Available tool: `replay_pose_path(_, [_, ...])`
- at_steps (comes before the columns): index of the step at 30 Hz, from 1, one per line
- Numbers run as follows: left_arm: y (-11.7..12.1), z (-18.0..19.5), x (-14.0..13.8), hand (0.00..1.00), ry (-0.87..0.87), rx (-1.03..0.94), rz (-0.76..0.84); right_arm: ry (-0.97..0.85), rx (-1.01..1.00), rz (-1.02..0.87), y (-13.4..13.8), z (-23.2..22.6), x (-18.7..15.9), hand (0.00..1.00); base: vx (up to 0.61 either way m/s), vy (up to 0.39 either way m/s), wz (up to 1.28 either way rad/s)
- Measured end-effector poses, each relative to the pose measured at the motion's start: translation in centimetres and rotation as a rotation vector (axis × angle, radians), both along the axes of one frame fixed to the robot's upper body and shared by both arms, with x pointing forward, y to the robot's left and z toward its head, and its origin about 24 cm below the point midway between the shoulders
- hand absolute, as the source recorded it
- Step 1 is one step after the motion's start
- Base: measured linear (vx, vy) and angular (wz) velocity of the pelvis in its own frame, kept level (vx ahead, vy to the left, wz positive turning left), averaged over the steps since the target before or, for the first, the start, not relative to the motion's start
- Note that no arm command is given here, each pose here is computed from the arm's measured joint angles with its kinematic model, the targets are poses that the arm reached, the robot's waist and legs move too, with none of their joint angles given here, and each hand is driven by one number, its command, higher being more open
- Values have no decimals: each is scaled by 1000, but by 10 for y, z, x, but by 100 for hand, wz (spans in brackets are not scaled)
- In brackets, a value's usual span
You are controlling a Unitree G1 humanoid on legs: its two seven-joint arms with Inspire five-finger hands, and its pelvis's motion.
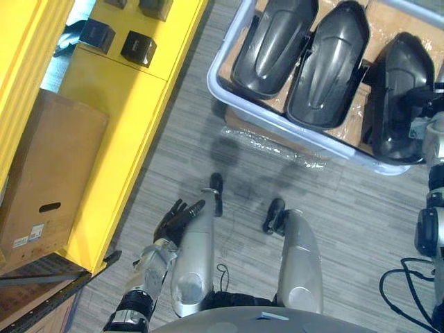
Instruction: Walk over and take three plastic housings, then place them on the shelf
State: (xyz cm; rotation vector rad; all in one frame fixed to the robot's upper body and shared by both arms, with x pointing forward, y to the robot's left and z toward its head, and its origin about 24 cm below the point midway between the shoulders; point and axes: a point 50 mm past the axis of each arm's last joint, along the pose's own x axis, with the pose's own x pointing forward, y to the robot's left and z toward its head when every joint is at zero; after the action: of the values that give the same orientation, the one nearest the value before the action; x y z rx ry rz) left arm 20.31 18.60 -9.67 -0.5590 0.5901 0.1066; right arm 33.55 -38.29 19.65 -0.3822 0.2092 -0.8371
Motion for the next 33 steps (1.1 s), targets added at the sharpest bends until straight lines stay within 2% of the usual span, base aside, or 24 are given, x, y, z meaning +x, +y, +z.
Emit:
replay_pose_path(6, [-1, -5, -8, 100, 16, -2, 9, 6, 82, -70, -2, -30, -8, 0, 56, -29, 2])
replay_pose_path(9, [-2, -7, -15, 100, 14, 3, 10, -27, 84, -171, -12, -37, -22, 0, 82, -28, 9])
replay_pose_path(12, [0, -9, -24, 100, 2, 51, 2, -154, -2, -301, -22, -27, -41, 0, 107, -26, 15])
replay_pose_path(17, [4, -7, -37, 100, -12, 93, -9, -295, -227, -368, -22, -10, -61, 0, 123, -11, 5])
replay_pose_path(22, [7, 4, -47, 100, -59, 110, -11, -283, -245, -438, -25, -41, -83, 0, 149, -11, 0])
replay_pose_path(25, [3, 21, -40, 100, -147, 101, -20, -259, -260, -441, -20, -57, -92, 0, 90, 15, -3])
replay_pose_path(33, [-18, 117, 16, 100, -579, 57, -95, -387, -505, -306, 17, -42, -100, 0, 11, 16, -5])
